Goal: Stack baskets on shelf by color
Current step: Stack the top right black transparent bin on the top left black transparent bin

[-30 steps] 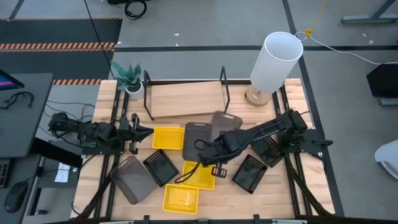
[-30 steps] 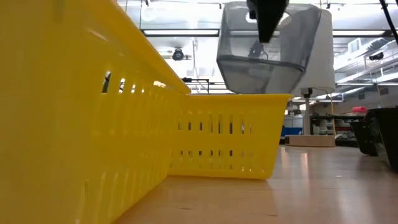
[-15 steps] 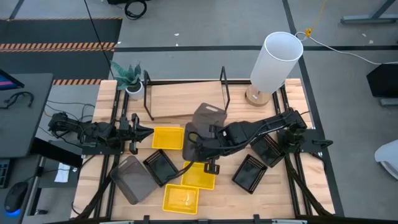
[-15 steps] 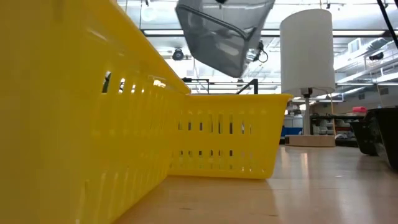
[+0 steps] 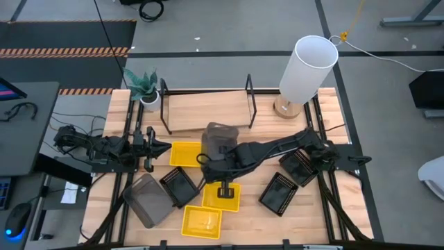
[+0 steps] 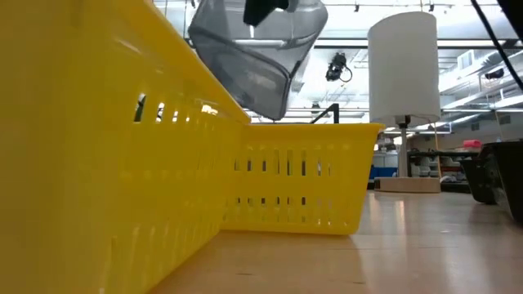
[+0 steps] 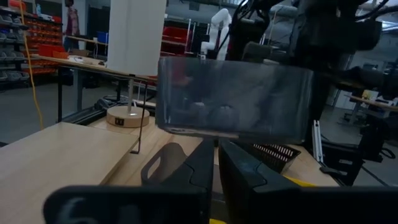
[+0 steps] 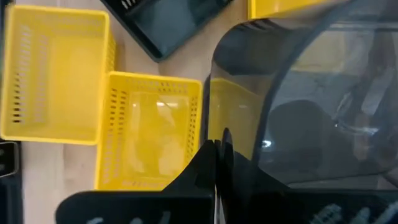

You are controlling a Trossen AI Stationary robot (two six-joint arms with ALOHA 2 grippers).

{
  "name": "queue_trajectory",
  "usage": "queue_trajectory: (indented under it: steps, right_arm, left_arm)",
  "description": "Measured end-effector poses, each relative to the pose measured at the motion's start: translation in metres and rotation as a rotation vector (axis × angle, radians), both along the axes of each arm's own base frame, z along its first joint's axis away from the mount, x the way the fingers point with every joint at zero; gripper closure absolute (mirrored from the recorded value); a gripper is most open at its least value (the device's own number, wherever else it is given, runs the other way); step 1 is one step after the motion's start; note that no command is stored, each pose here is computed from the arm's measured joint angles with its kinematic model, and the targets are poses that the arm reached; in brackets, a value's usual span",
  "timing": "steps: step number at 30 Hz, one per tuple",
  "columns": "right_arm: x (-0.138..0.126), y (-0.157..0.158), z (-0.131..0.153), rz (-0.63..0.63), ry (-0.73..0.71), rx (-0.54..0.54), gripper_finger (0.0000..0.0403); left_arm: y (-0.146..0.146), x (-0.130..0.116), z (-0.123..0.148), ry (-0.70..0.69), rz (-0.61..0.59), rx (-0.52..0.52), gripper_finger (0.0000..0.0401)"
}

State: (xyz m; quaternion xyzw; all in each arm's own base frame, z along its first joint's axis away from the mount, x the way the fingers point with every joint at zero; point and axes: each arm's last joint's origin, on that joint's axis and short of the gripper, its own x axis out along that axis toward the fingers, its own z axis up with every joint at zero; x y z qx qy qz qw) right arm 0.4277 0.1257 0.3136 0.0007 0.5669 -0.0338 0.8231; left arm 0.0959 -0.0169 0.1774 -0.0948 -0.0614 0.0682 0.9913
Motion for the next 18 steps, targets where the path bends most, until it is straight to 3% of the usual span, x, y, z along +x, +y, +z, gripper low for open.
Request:
queue_trajectory:
  steps: [6, 18]
  right_arm:
    - [0.009, -0.003, -0.027, -0.039, 0.105, -0.022, 0.0398]
    - [0.018, -0.003, -0.05, -0.066, 0.164, -0.007, 0.0398]
  left_arm:
    - [0.0, 0.0, 0.0, 0.0, 0.0, 0.0, 0.0368]
    - [0.0, 0.0, 0.0, 0.001, 0.0, 0.0, 0.0365]
